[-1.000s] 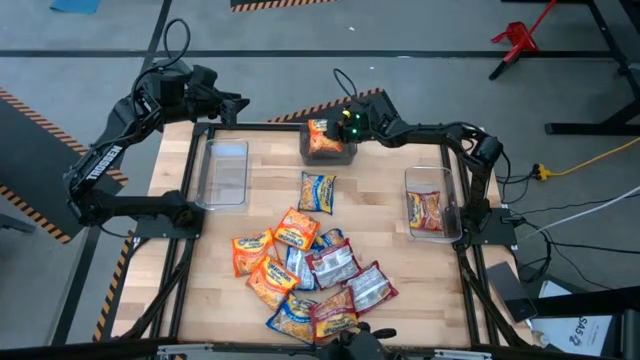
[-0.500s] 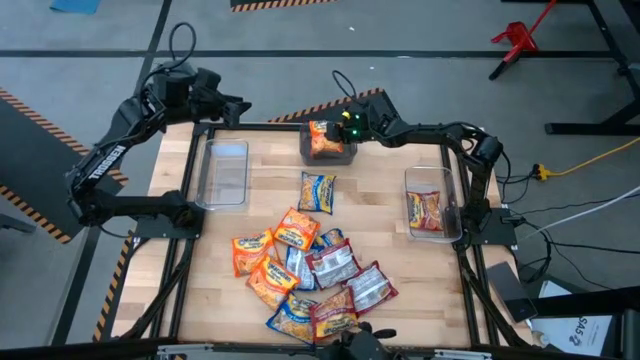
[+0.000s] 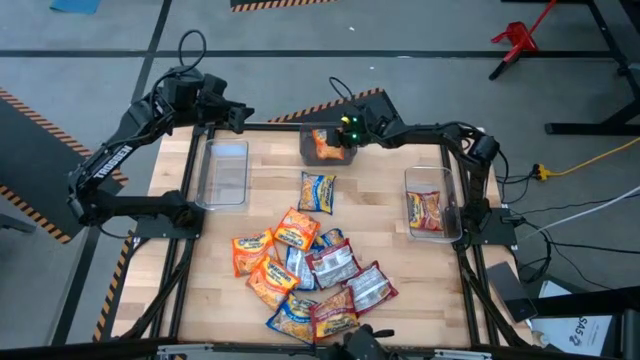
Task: Sort Maruchan noodles
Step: Put the orange noodle pack into the black bin
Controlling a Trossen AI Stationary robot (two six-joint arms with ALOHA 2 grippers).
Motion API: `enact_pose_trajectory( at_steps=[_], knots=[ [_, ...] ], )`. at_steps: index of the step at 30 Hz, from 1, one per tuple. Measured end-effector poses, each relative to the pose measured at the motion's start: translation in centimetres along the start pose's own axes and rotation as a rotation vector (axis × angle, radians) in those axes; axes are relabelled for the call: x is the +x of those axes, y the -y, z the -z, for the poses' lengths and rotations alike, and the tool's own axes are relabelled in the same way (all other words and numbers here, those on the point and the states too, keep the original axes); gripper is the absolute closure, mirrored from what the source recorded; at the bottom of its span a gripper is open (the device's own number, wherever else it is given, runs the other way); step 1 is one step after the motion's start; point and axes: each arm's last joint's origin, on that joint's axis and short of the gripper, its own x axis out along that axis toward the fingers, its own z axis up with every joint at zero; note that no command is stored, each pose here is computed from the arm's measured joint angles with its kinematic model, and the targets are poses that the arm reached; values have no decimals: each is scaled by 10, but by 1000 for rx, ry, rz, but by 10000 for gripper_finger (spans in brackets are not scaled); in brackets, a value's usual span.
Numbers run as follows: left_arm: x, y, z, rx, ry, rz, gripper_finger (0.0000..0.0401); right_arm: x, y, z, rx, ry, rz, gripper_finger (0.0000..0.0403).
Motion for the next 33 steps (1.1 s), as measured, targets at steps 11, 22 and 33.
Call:
enact_pose_trajectory(
  at_steps=[11, 22, 33],
  knots=[
    [0, 0, 0, 0, 5, 2, 222, 1, 9, 2, -50, -29, 63, 217],
    [0, 0, 0, 0, 4, 2, 222, -14, -20, -22, -291, -111, 183, 214],
    [0, 0, 0, 0, 3, 1, 222, -38, -44, -39, -502, -145, 447, 215]
  ],
)
